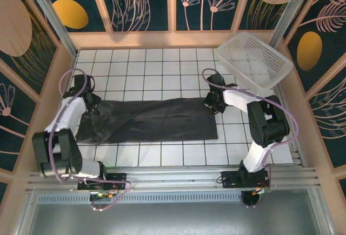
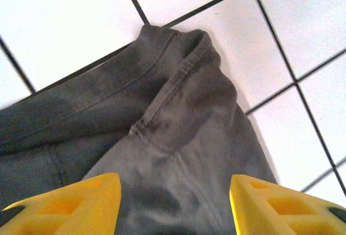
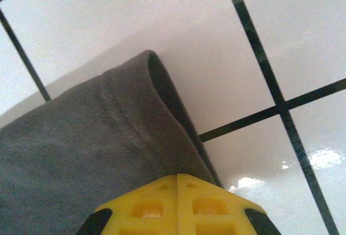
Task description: Fold and stack the t-shirts
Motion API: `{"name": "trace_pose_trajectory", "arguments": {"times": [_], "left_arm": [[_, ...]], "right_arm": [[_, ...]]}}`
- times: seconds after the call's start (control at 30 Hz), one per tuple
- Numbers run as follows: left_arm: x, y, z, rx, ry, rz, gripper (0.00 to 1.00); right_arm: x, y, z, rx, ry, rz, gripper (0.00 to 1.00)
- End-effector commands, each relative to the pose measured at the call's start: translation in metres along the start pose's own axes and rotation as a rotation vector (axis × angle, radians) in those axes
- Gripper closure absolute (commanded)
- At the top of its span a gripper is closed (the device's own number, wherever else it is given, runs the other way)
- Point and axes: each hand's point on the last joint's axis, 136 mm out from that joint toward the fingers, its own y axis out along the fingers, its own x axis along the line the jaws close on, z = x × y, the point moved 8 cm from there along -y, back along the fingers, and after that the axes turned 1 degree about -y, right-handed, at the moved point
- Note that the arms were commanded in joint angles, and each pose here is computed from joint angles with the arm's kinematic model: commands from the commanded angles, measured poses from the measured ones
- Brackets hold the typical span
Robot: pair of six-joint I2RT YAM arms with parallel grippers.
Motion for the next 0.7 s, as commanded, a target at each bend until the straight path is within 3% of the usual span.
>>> {"name": "trace_pose_trajectory", "arguments": {"times": [0.0, 0.2, 0.47, 0.67], "left_arm": [[-0.009, 0.024, -0.024, 0.033, 0.052, 0.027, 0.46], [-0.026, 0.065, -0.031, 0.111, 0.134, 0.044, 0.56], [-0.005, 0.123, -0.038, 0.199, 0.151, -0.09, 1.0], [-0.034, 0.14, -0.061, 0.243, 0.17, -0.012, 1.0]], "right_arm": [[0.012, -0.003, -0.008, -0.014, -0.009, -0.021, 0.97], [0.027, 0.005, -0.008, 0.022, -0.007, -0.054, 0.94], [-0.005, 0.04, -0.02, 0.065, 0.051, 0.096, 0.93], [0.006, 0.057, -0.076, 0.032, -0.001, 0.07, 0.92]]}}
